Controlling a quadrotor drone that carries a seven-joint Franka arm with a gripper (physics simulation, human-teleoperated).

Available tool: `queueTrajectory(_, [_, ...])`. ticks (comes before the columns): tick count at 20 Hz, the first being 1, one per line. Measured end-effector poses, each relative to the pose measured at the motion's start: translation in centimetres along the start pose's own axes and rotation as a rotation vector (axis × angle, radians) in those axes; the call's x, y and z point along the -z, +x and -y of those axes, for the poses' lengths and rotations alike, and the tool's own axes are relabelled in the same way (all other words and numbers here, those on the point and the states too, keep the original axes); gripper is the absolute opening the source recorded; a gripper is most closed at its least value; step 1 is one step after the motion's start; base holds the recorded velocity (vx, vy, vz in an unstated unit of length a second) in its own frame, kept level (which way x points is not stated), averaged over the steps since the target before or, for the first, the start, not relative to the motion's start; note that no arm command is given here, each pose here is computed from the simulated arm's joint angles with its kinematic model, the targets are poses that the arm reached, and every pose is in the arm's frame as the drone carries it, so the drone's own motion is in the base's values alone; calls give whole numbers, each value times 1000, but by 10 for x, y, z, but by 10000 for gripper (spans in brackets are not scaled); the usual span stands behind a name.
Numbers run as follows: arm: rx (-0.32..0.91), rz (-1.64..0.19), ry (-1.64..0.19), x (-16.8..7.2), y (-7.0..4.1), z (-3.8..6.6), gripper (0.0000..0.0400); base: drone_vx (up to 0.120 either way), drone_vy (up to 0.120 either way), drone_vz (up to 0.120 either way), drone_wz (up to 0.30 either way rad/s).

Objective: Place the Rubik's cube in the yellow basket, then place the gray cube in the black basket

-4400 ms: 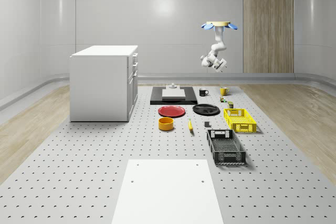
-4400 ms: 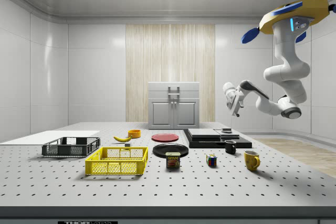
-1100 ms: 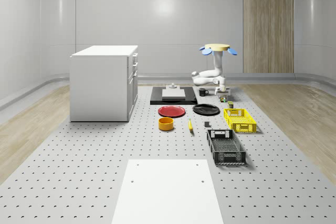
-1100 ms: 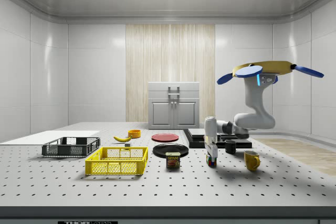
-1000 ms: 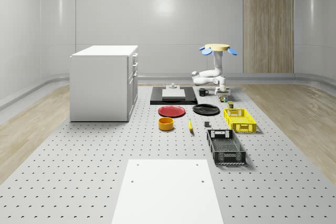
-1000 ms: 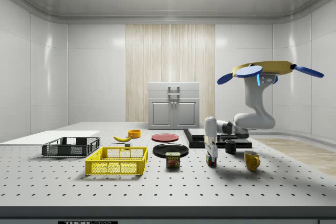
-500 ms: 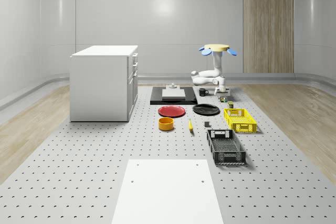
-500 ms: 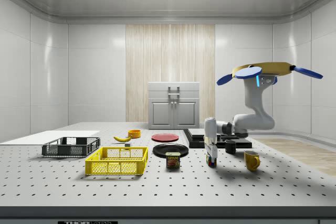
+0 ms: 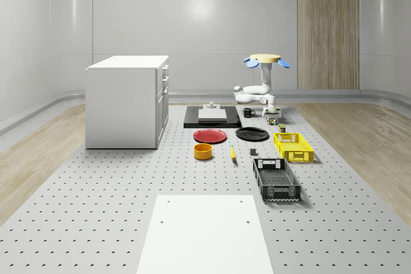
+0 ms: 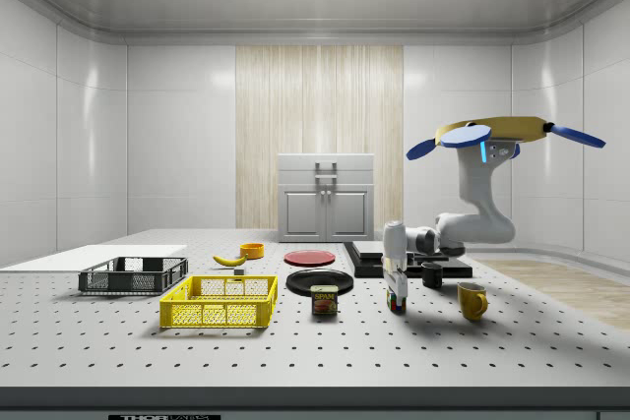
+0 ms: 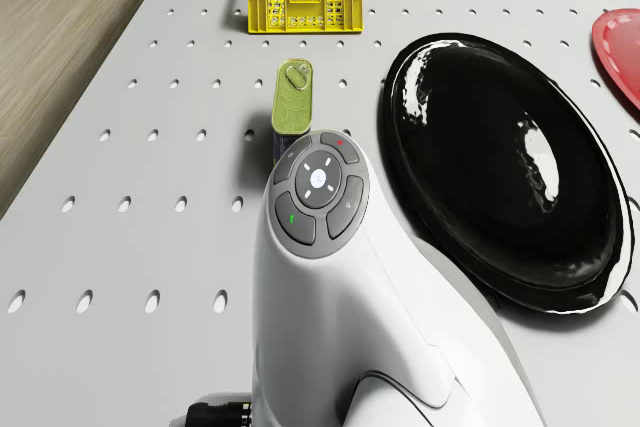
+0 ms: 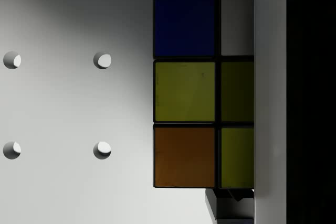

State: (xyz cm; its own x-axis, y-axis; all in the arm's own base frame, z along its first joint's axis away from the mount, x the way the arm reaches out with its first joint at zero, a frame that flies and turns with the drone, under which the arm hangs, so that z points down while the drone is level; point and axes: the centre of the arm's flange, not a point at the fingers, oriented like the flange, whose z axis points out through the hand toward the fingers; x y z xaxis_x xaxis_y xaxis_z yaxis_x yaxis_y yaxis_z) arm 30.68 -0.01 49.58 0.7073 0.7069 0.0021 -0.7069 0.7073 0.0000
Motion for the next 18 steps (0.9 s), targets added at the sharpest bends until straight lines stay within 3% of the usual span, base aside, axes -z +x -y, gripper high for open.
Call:
queueTrajectory(6, [0, 0, 0, -1, 0, 0, 336, 0, 0, 0, 0])
queueTrajectory(18, [2, 1, 0, 8, 0, 0, 327, 0, 0, 0, 0])
